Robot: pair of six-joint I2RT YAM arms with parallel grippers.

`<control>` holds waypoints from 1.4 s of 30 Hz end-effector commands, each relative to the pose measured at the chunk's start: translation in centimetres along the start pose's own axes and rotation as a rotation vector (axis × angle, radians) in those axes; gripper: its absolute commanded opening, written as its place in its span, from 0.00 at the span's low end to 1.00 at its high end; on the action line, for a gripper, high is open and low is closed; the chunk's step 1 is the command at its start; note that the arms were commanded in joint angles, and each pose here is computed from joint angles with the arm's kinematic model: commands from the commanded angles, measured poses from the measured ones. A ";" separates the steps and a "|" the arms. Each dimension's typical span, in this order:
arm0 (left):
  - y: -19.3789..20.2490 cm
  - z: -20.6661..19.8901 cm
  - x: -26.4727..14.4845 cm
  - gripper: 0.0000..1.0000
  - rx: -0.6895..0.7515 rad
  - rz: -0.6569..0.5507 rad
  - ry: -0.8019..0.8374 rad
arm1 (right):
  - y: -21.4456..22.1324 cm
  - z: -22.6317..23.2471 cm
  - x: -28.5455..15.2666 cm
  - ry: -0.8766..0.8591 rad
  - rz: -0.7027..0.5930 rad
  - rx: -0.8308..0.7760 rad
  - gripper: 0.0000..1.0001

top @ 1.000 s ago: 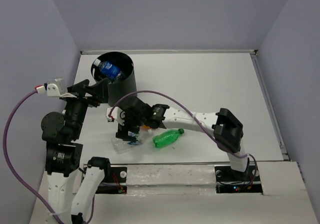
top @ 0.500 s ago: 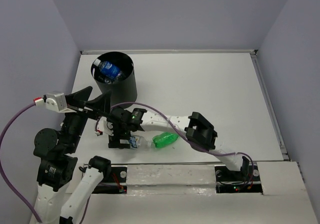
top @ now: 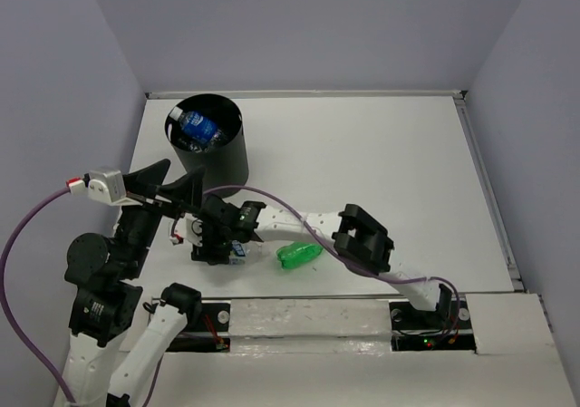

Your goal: Put the plastic bottles in the bin

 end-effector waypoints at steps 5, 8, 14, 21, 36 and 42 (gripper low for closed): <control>-1.8 0.0 -0.6 0.99 0.006 -0.089 -0.010 | -12.8 -5.4 -11.4 0.389 -0.450 0.027 0.38; -3.0 -0.7 -1.2 0.99 -0.005 -0.128 0.006 | -15.8 -6.8 -17.3 0.551 -0.627 0.074 0.36; -6.6 -3.3 -3.6 0.99 -0.047 -0.249 0.109 | -17.8 -12.7 -28.0 0.932 -0.854 0.146 0.29; -5.1 -2.1 -3.5 0.99 -0.068 -0.246 0.085 | -18.2 -19.0 -35.6 1.130 -1.152 0.122 0.23; -1.0 0.4 -1.7 0.99 -0.069 -0.159 0.022 | -13.5 -29.9 -30.9 1.213 -1.205 0.147 0.19; 0.3 0.8 -1.0 0.99 -0.070 -0.125 0.019 | -11.0 -28.8 -28.3 1.176 -1.152 0.171 0.20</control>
Point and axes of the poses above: each gripper's point midway between its finger pads, its own x axis out along the fingers, its own z axis along the line the jaws close on, y = z × x, the point moved 2 cm from there along -x, back along the fingers, and after that the axes turned 12 degrees about -x, right-handed, at the moved point
